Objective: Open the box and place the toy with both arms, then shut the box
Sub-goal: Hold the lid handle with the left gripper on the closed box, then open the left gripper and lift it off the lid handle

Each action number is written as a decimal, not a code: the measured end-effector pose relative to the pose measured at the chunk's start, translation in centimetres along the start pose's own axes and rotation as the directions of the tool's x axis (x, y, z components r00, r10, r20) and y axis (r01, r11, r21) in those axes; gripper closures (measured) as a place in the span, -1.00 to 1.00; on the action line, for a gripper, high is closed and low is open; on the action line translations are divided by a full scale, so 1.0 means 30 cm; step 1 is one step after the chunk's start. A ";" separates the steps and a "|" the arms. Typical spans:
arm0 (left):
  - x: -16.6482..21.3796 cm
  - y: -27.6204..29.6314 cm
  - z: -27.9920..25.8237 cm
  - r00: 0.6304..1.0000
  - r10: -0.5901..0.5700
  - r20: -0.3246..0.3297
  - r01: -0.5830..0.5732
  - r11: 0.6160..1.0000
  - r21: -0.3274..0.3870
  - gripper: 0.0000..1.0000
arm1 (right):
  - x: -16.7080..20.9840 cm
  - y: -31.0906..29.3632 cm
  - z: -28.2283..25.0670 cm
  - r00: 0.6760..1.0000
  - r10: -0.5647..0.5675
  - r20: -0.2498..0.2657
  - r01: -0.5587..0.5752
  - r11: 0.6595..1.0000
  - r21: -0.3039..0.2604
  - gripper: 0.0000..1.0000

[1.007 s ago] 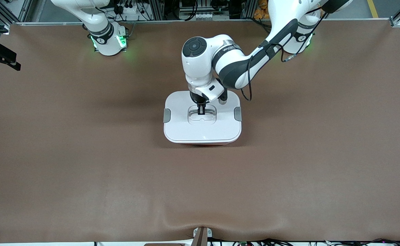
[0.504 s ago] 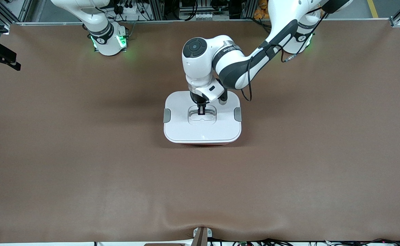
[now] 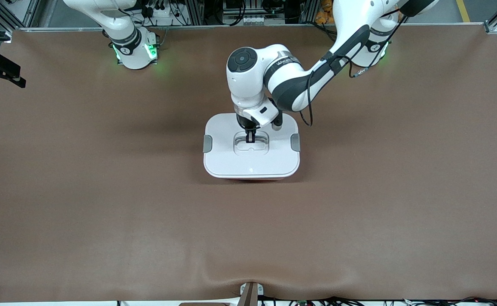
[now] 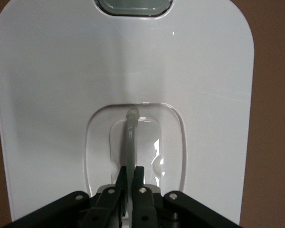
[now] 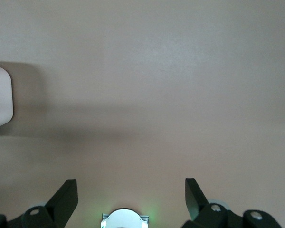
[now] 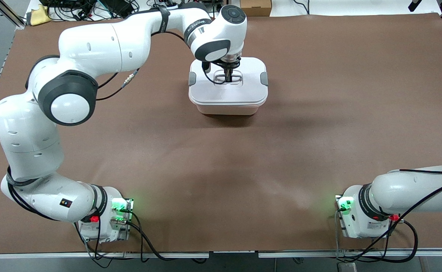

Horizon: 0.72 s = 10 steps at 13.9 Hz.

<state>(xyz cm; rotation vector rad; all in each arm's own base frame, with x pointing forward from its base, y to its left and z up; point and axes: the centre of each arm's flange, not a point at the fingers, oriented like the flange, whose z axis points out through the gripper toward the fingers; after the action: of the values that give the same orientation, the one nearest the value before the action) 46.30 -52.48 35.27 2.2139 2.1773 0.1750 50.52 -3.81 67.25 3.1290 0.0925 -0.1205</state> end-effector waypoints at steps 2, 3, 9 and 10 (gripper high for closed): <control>0.000 -0.009 0.011 1.000 0.004 -0.005 -0.004 1.000 0.004 0.83 | 0.000 0.000 0.000 1.000 0.000 0.000 0.000 1.000 0.000 -1.00; 0.000 -0.011 0.013 1.000 0.005 -0.005 -0.005 1.000 0.005 0.83 | 0.000 0.000 0.000 1.000 0.000 0.000 0.000 1.000 0.000 -1.00; 0.006 -0.028 0.045 1.000 0.013 -0.020 -0.012 1.000 0.018 0.69 | 0.000 0.000 -0.001 1.000 0.000 -0.001 0.000 1.000 0.000 -1.00; 0.009 -0.036 0.059 0.999 0.016 -0.028 -0.015 1.000 0.024 0.52 | 0.000 0.000 -0.001 1.000 0.000 -0.001 0.000 1.000 0.000 -1.00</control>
<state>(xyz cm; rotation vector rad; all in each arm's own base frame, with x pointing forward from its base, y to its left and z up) 45.41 -52.08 33.40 2.2550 2.1876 0.1829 50.52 -3.80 67.29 3.1290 0.0927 -0.1192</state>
